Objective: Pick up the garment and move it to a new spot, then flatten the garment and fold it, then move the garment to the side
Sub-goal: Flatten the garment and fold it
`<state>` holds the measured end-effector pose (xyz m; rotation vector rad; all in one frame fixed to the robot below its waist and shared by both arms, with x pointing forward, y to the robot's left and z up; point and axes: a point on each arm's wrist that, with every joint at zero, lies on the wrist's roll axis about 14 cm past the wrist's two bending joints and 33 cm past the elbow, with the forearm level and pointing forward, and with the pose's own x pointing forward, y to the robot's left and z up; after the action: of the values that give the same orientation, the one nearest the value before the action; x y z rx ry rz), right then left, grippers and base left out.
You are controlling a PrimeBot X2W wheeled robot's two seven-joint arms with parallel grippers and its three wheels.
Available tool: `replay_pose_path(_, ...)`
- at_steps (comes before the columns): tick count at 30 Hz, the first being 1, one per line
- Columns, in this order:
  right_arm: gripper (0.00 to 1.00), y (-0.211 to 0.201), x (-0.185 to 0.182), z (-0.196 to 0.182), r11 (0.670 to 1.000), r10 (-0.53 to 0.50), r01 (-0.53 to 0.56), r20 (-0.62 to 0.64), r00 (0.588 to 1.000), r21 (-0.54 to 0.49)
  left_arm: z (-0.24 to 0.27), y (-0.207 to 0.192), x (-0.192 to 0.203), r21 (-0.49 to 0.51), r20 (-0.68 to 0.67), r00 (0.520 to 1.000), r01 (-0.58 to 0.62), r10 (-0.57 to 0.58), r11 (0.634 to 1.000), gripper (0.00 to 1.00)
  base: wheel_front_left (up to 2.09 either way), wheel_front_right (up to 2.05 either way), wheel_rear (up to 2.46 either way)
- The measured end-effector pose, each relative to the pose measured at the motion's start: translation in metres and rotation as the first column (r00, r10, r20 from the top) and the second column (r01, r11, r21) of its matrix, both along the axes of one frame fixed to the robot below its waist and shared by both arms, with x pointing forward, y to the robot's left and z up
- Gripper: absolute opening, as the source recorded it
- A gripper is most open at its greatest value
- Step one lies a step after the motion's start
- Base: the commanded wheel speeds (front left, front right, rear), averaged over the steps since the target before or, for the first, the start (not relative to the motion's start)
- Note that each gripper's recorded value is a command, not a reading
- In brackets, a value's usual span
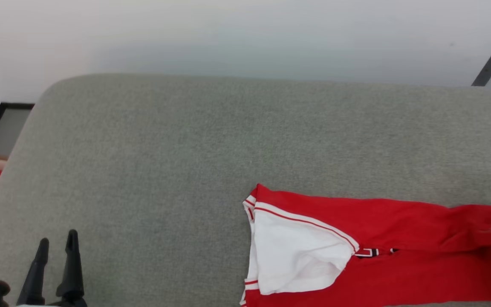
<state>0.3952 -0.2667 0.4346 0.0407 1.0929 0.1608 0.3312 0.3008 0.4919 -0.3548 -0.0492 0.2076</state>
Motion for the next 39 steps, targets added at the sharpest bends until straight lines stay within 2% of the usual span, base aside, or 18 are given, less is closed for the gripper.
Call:
replay_pose_path(3, 0.0, 0.028, -0.005, 0.015, 0.995, 0.069, -0.071, 0.037, 0.997, 0.069, 0.002, -0.001, -0.002, -0.003, 0.006, 1.0, 0.003, -0.003, 1.0, 1.0, 0.0, 0.0, 0.0)
replay_pose_path(7, 0.0, 0.07, -0.013, 0.037, 0.973, 0.159, -0.174, 0.104, 0.982, 0.152, 0.005, -0.005, -0.004, -0.012, 0.014, 1.0, 0.014, -0.014, 1.0, 1.0, 0.0, 0.0, 0.0)
replay_pose_path(11, 0.0, 0.111, -0.023, 0.053, 0.938, 0.247, -0.277, 0.161, 0.956, 0.207, 0.009, -0.012, -0.005, -0.02, 0.03, 0.999, 0.031, -0.031, 0.999, 1.0, 0.0, 0.0, 0.0)
replay_pose_path(14, 0.0, 0.149, -0.028, 0.06, 0.899, 0.311, -0.355, 0.196, 0.93, 0.256, 0.009, -0.013, -0.008, -0.024, 0.028, 0.999, 0.035, -0.034, 0.999, 1.0, 0.0, 0.0, 0.0)
replay_pose_path(21, 0.0, 0.222, -0.034, 0.064, 0.817, 0.432, -0.492, 0.247, 0.867, 0.3, 0.01, -0.012, -0.016, -0.033, 0.036, 0.999, 0.018, -0.017, 0.999, 1.0, 0.0, 0.0, 0.0)
replay_pose_path(27, 0.0, 0.265, -0.038, 0.054, 0.767, 0.507, -0.564, 0.248, 0.825, 0.306, 0.009, -0.01, -0.023, -0.043, 0.036, 0.999, -0.001, 0.002, 0.999, 1.0, 0.0, 0.0, 0.0)
replay_pose_path(30, 0.0, 0.279, -0.036, 0.049, 0.755, 0.527, -0.584, 0.254, 0.811, 0.299, 0.009, -0.005, -0.027, -0.047, 0.038, 0.999, -0.022, 0.024, 0.999, 1.0, 0.0, 0.0, 0.0)
replay_pose_path(35, 0.0, 0.292, -0.03, 0.036, 0.754, 0.539, -0.59, 0.24, 0.807, 0.29, 0.006, 0.002, -0.032, -0.055, 0.035, 0.998, -0.05, 0.052, 0.997, 1.0, 0.0, 0.0, 0.0)
replay_pose_path(36, 0.24, 0.293, -0.028, 0.035, 0.755, 0.539, -0.589, 0.24, 0.808, 0.287, 0.006, 0.003, -0.032, -0.056, 0.032, 0.998, -0.053, 0.055, 0.997, 1.0, 0.0, 0.0, 0.0)
replay_pose_path(38, 0.46, 0.296, -0.025, 0.033, 0.755, 0.54, -0.591, 0.241, 0.806, 0.284, 0.005, 0.004, -0.032, -0.057, 0.033, 0.998, -0.059, 0.061, 0.997, 1.0, 0.0, 0.0, 0.0)
replay_pose_path(39, 0.7, 0.297, -0.025, 0.033, 0.754, 0.543, -0.594, 0.242, 0.804, 0.282, 0.005, 0.004, -0.032, -0.059, 0.033, 0.997, -0.061, 0.063, 0.996, 1.0, 0.0, 0.0, 0.0)
